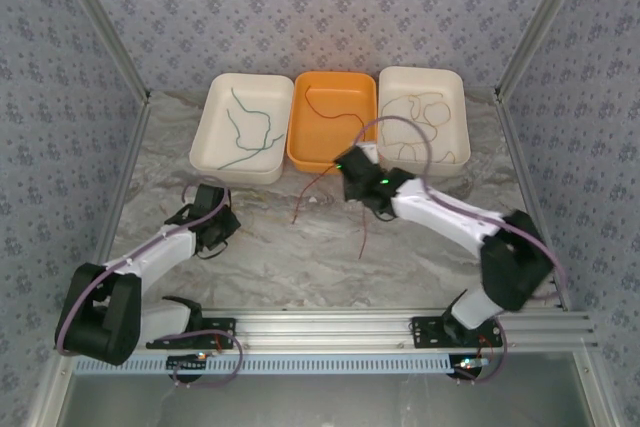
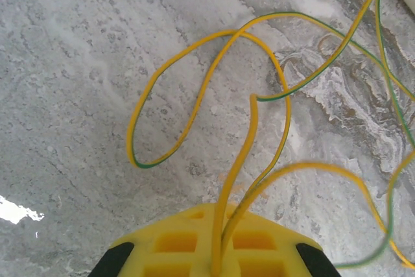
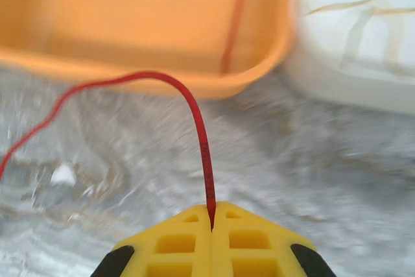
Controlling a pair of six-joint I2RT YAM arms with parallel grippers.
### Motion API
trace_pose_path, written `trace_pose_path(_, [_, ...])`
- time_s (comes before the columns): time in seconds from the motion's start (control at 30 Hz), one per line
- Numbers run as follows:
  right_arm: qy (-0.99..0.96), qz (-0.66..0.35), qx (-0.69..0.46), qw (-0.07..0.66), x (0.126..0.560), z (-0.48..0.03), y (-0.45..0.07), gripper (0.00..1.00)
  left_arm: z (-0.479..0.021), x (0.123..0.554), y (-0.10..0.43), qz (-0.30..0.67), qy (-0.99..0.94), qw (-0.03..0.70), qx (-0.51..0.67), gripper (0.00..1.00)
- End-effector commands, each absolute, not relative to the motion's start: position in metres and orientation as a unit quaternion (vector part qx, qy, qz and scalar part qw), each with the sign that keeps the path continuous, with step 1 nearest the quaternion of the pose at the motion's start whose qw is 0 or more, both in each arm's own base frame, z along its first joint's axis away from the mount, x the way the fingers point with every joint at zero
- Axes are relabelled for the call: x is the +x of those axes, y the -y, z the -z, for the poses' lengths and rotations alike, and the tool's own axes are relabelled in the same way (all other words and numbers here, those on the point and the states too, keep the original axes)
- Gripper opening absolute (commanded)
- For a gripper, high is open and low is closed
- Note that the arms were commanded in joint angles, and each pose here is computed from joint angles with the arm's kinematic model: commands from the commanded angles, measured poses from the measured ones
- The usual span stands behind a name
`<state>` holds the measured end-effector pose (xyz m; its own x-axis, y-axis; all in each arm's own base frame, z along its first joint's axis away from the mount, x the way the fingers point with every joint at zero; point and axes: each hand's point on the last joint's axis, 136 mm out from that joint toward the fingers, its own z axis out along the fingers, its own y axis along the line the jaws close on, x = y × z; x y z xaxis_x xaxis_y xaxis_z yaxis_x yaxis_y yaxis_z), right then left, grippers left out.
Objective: Untangle the cables
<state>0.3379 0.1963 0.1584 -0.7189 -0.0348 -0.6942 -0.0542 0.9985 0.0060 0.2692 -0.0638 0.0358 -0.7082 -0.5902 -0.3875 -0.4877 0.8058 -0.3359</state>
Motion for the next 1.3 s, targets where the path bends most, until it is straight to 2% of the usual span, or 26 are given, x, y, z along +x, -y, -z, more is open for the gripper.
trace_pose_path(0.0, [-0.918,0.004,0.011,0.396,0.332,-0.183,-0.150,0.00,-0.051,0.282,0.065,0.107,-0.914,0.269,-0.283,0.00])
trace_pose_path(0.13, [-0.900,-0.005,0.051,0.433,0.327,-0.230,-0.109,0.00,-0.052,0.285,0.075,0.126,-0.918,0.261,-0.272,0.00])
trace_pose_path(0.3, [-0.880,-0.052,0.047,0.469,0.319,-0.276,-0.108,0.00,-0.067,0.289,0.129,0.192,-0.928,0.253,-0.197,0.02])
trace_pose_path(0.33, [-0.878,-0.063,0.045,0.473,0.318,-0.281,-0.110,0.00,-0.070,0.288,0.138,0.193,-0.931,0.250,-0.181,0.12])
trace_pose_path(0.4, [-0.872,-0.086,0.045,0.480,0.314,-0.293,-0.113,0.00,-0.076,0.281,0.150,0.181,-0.937,0.248,-0.164,0.54])
trace_pose_path(0.47, [-0.867,-0.120,0.035,0.483,0.310,-0.302,-0.122,0.00,-0.089,0.276,0.150,0.177,-0.932,0.269,-0.167,0.79])
trace_pose_path(0.53, [-0.862,-0.152,0.025,0.483,0.307,-0.308,-0.131,0.00,-0.108,0.272,0.146,0.193,-0.918,0.296,-0.178,0.88])
trace_pose_path(0.67, [-0.855,-0.199,0.007,0.478,0.303,-0.313,-0.146,0.00,-0.153,0.262,0.140,0.236,-0.892,0.333,-0.194,0.87])
trace_pose_path(0.83, [-0.847,-0.244,-0.012,0.472,0.301,-0.317,-0.163,0.00,-0.200,0.255,0.152,0.299,-0.870,0.353,-0.171,0.74])
trace_pose_path(0.93, [-0.848,-0.259,-0.029,0.461,0.300,-0.317,-0.172,0.00,-0.223,0.255,0.181,0.348,-0.861,0.352,-0.118,0.71])
trace_pose_path(1.1, [-0.857,-0.270,-0.035,0.437,0.300,-0.312,-0.180,0.00,-0.250,0.248,0.254,0.420,-0.841,0.341,-0.017,0.77])
trace_pose_path(1.27, [-0.864,-0.289,-0.038,0.411,0.295,-0.308,-0.187,0.00,-0.226,0.244,0.304,0.390,-0.858,0.331,0.053,0.82])
